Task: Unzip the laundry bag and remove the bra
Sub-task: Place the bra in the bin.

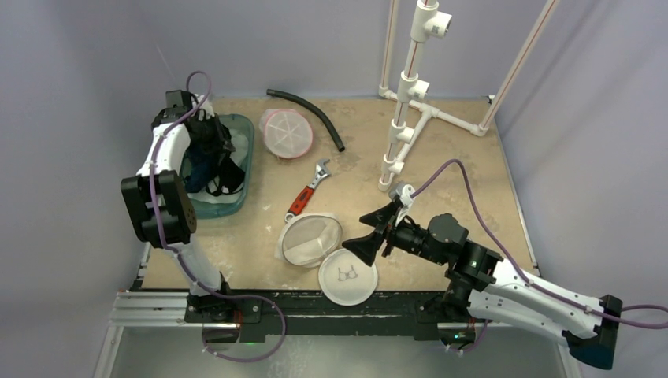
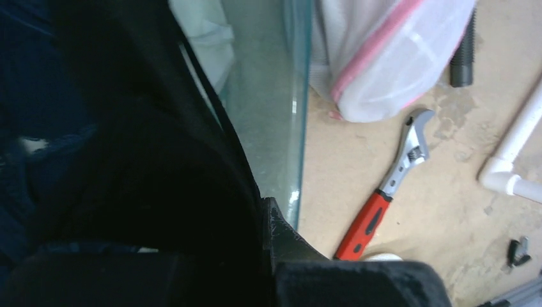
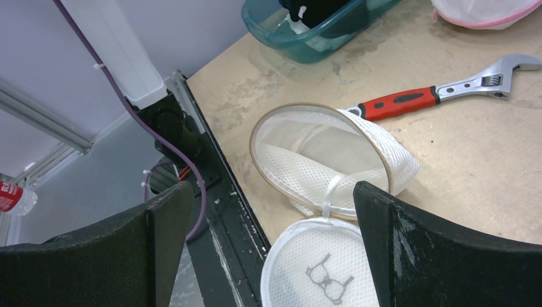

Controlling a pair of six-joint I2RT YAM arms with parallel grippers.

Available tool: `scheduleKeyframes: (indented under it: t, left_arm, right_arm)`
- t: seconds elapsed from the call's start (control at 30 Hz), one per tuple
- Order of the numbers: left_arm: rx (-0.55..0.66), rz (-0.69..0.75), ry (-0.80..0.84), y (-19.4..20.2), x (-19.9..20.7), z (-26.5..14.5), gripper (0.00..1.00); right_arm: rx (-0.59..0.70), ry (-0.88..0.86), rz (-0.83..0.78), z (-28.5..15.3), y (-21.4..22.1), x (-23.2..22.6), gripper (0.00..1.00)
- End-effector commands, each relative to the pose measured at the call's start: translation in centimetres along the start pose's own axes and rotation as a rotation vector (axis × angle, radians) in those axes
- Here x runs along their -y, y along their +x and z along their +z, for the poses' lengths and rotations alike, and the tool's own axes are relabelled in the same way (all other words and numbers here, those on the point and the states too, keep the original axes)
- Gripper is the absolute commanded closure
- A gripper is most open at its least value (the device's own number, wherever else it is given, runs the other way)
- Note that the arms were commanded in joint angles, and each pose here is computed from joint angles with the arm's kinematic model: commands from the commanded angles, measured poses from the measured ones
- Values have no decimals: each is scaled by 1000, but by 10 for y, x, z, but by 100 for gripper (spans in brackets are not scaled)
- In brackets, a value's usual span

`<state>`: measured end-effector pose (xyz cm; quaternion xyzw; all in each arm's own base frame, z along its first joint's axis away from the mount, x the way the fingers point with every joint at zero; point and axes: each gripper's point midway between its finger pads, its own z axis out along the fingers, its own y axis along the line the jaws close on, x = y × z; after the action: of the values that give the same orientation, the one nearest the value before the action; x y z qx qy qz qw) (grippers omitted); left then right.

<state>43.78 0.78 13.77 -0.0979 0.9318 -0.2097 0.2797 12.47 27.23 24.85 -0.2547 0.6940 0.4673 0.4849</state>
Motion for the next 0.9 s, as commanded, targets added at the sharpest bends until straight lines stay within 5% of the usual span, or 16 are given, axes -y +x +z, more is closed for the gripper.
scheduleKeyframes:
  t: [0.0, 0.1, 0.23, 0.27, 0.43, 0.5, 0.67, 0.77, 0.87]
  left_arm:
    - [39, 30, -119, -15, -29, 2, 92]
    - [46, 16, -184, -14, -39, 0, 66]
    - [194, 24, -320, -41, -47, -36, 46]
    - [225, 28, -357, -49, -48, -48, 34]
    - [337, 14, -547, -67, -59, -99, 29]
    - [368, 6, -604, -67, -64, -113, 15]
    - [461, -38, -723, -62, -75, -142, 13]
    - [551, -59, -714, -68, -66, -163, 13]
    - [652, -39, -532, -78, -22, -173, 13]
  right_arm:
    - [21, -25, 3, 3, -4, -5, 2]
    - [19, -17, 3, 4, -4, -4, 2]
    - [17, -7, 3, 5, -4, -2, 2]
    - [13, -4, 4, 5, -2, -1, 2]
    - [14, 10, 4, 6, -3, 1, 2]
    - [17, 20, 3, 7, -5, 3, 2]
    - [16, 29, 4, 7, -5, 4, 2]
    - [13, 36, 3, 7, -4, 6, 2]
    - [8, 42, 5, 8, -1, 7, 2]
